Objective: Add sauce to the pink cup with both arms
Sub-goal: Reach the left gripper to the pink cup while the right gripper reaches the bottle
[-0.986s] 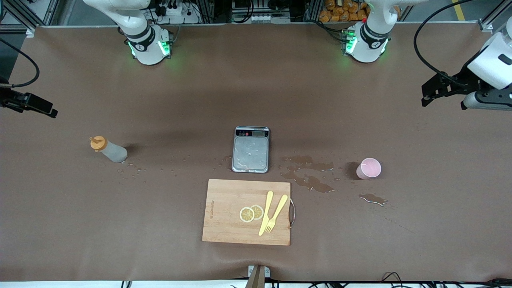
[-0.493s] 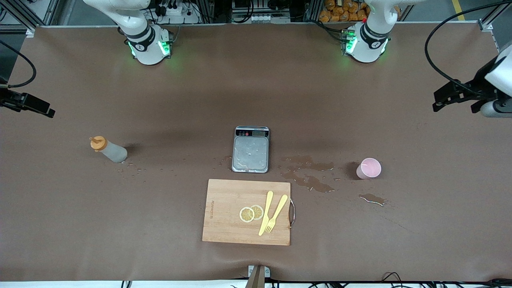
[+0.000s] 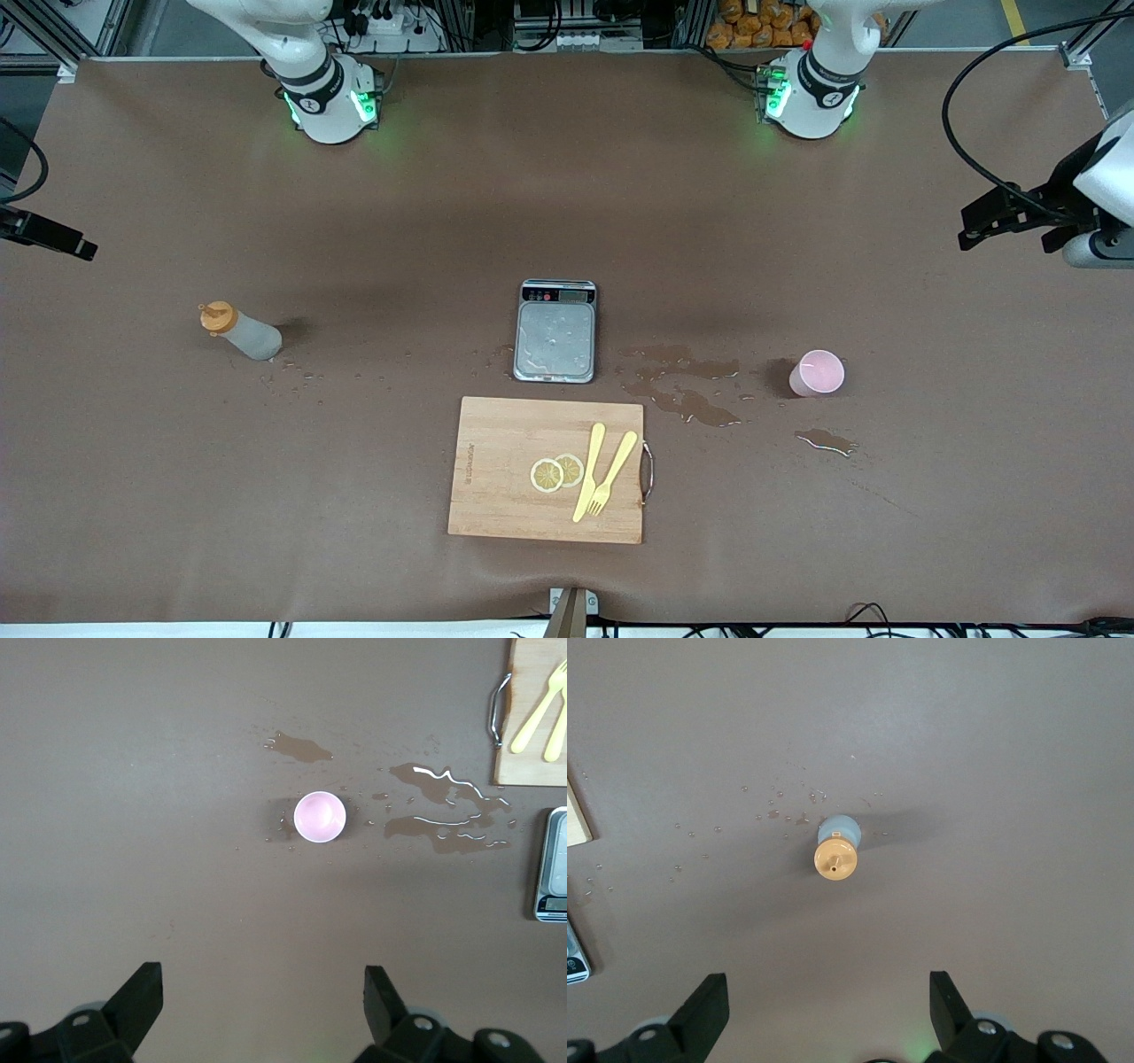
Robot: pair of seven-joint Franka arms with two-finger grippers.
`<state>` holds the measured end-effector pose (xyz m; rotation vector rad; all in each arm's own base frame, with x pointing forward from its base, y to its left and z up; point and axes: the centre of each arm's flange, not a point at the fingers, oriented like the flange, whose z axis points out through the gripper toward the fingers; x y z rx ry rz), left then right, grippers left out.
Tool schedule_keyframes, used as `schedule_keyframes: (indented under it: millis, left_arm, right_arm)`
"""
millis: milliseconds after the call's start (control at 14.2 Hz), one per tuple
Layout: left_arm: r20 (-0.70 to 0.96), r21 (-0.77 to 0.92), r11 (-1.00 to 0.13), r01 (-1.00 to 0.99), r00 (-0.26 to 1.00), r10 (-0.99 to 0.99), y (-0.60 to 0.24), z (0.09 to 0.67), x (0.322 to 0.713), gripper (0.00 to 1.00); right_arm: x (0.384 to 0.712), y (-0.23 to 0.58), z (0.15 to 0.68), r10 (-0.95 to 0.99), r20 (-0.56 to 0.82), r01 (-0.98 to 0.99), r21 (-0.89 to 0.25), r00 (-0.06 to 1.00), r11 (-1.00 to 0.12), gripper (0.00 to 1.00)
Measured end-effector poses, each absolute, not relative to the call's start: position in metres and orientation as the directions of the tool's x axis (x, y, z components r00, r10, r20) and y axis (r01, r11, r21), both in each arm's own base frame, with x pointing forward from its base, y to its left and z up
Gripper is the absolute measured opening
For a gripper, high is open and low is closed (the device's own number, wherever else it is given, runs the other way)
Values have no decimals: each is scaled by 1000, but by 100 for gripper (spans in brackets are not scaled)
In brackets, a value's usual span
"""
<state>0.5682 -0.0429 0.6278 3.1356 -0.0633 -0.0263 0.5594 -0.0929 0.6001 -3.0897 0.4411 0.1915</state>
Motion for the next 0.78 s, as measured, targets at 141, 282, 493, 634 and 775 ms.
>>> schedule_keyframes:
  millis: [141, 282, 493, 634, 775]
  left_arm:
    - [-42, 7, -999, -37, 998, -37, -42, 613, 575, 100]
    - [-81, 10, -1000, -25, 996, -25, -36, 589, 586, 100]
    - [-112, 18, -1000, 14, 994, 12, -11, 554, 606, 100]
    - [-128, 21, -1000, 19, 992, 16, -8, 539, 613, 100]
    - [-150, 24, -1000, 15, 989, 11, -12, 523, 619, 100]
  right_arm:
    - [560, -98, 593, -313, -145, -315, 10, 939, -949, 100]
    - [561, -110, 586, -345, -158, -347, 14, 925, -938, 100]
    - [564, -126, 571, -498, -179, -498, 45, 849, -866, 100]
    - [563, -143, 564, -582, -187, -582, 63, 791, -811, 100]
    - [560, -160, 558, -642, -198, -642, 73, 740, -763, 100]
